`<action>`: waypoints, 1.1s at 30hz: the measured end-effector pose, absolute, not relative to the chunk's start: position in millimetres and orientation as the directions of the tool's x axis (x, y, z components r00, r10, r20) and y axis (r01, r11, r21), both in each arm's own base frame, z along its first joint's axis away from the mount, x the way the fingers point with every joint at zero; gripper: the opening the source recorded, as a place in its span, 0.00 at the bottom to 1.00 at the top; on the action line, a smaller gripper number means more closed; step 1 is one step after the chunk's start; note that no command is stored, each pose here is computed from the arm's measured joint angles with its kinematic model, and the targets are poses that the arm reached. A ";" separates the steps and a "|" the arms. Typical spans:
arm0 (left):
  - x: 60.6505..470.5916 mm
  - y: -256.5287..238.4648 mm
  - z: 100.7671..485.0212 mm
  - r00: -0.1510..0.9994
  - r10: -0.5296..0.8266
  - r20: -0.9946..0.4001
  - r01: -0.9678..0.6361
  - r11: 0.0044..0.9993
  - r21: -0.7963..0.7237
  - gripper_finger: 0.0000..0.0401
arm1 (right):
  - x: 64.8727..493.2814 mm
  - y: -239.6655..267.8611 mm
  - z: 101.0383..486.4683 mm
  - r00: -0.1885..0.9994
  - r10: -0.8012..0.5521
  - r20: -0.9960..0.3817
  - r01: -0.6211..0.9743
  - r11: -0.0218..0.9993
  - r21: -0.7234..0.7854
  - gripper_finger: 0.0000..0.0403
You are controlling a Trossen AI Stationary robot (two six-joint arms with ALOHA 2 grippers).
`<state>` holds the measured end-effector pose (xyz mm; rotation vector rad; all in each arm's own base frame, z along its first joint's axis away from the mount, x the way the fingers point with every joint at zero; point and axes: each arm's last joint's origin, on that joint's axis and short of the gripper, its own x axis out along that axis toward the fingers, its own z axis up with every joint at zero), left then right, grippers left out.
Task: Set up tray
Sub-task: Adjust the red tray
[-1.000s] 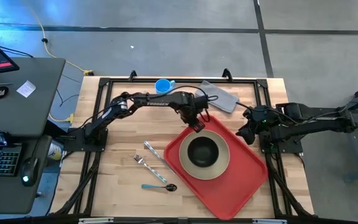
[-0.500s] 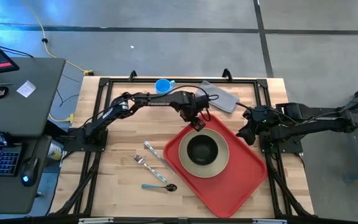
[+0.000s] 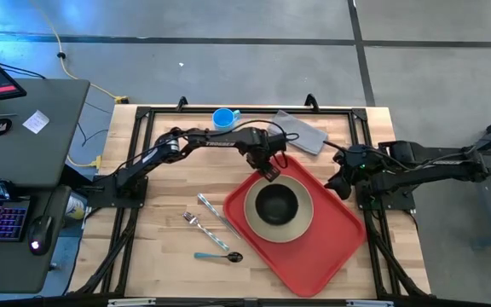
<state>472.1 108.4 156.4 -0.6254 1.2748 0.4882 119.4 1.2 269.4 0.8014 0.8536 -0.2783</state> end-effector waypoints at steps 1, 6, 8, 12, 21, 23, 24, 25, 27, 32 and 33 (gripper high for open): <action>471.7 108.4 155.6 0.228 -0.005 -0.974 -0.661 0.733 -0.158 0.35 | 119.3 1.2 269.4 0.643 0.087 -0.761 0.519 0.682 0.516 0.34; 466.1 115.3 155.3 0.201 -0.045 -0.979 -0.681 0.712 -0.172 0.21 | 119.3 0.9 269.3 0.643 0.076 -0.762 0.524 0.683 0.510 0.34; 464.3 117.2 155.1 0.197 -0.081 -0.977 -0.687 0.700 -0.197 0.21 | 119.3 0.7 269.3 0.643 0.071 -0.763 0.524 0.685 0.506 0.34; 462.1 117.7 154.4 0.180 -0.100 -0.979 -0.717 0.667 -0.200 0.22 | 119.3 0.7 269.3 0.643 0.069 -0.763 0.521 0.691 0.502 0.34; 453.9 115.8 152.5 0.086 -0.086 -0.993 -0.782 0.612 -0.120 0.23 | 119.3 0.5 269.3 0.643 0.064 -0.763 0.516 0.699 0.494 0.34; 453.5 115.8 152.6 0.083 -0.087 -0.993 -0.784 0.609 -0.119 0.22 | 119.3 0.5 269.3 0.643 0.065 -0.763 0.515 0.700 0.494 0.34; 453.2 115.7 152.6 0.080 -0.088 -0.993 -0.791 0.600 -0.117 0.22 | 119.3 0.5 269.3 0.643 0.065 -0.763 0.514 0.702 0.493 0.34; 452.7 115.8 152.6 0.075 -0.089 -0.993 -0.801 0.588 -0.113 0.22 | 119.3 0.5 269.3 0.643 0.065 -0.763 0.514 0.702 0.493 0.34; 451.6 115.5 152.5 0.064 -0.092 -0.994 -0.818 0.566 -0.105 0.22 | 119.3 0.5 269.3 0.643 0.065 -0.763 0.514 0.702 0.493 0.34; 447.1 114.5 152.2 0.016 -0.098 -0.995 -0.844 0.533 -0.066 0.24 | 119.9 0.5 269.8 0.649 0.064 -0.758 0.510 0.702 0.497 0.34; 446.7 114.4 152.2 0.013 -0.099 -0.995 -0.843 0.534 -0.064 0.24 | 119.9 0.4 269.8 0.649 0.061 -0.758 0.512 0.702 0.494 0.34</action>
